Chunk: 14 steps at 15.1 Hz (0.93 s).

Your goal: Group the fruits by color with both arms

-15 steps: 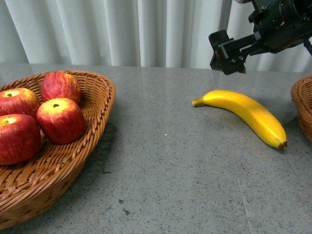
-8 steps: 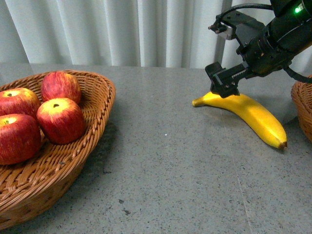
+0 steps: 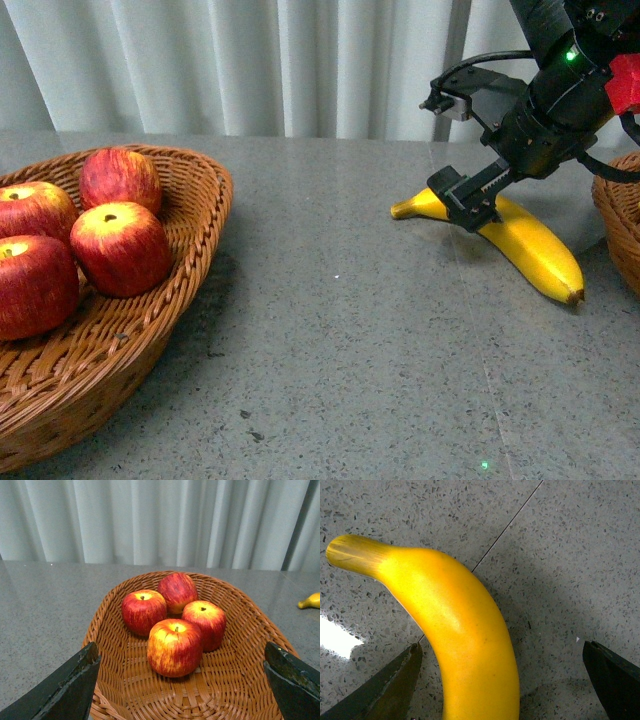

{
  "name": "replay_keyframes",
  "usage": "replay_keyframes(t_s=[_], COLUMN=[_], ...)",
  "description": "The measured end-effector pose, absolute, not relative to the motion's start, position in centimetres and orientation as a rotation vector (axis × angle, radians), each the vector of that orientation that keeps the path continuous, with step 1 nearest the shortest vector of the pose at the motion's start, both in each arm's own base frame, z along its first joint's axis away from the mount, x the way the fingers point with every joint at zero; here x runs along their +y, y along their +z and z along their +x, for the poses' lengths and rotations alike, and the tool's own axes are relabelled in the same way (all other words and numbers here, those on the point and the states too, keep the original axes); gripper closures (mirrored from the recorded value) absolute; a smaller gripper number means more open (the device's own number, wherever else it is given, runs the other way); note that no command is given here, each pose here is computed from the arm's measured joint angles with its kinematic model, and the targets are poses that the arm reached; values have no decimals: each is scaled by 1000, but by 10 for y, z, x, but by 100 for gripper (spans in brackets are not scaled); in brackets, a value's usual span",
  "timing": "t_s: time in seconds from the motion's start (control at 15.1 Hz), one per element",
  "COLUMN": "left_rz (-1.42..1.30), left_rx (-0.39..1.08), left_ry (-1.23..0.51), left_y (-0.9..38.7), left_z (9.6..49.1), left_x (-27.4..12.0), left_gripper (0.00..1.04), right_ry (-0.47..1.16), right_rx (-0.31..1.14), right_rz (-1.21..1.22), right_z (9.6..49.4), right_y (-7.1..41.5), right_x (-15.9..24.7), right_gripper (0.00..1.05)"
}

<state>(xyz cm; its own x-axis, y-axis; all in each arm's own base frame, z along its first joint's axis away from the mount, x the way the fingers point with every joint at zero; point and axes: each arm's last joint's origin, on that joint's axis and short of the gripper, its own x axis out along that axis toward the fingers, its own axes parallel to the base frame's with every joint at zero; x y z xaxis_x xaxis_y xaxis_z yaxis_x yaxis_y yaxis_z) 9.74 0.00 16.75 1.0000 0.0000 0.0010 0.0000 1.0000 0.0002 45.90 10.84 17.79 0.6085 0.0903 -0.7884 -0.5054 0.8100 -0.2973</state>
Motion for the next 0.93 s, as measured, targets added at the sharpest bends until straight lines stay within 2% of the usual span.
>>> replay_keyframes(t_s=[0.2, 0.26, 0.53, 0.66, 0.93], left_rz=[0, 0, 0, 0, 0], left_rx=[-1, -1, -1, -1, -1], left_ry=[0, 0, 0, 0, 0], left_y=[167, 167, 167, 167, 167], left_z=[97, 97, 97, 97, 97], left_x=[0, 0, 0, 0, 0], left_gripper=[7, 7, 7, 7, 7], right_ry=[377, 384, 395, 399, 459], right_rx=[873, 883, 885, 881, 824], right_rz=[-560, -570, -582, -580, -492], right_z=[457, 455, 453, 453, 450], right_y=[174, 171, 168, 168, 188], right_x=[108, 108, 107, 108, 113], right_gripper=[9, 23, 65, 69, 70])
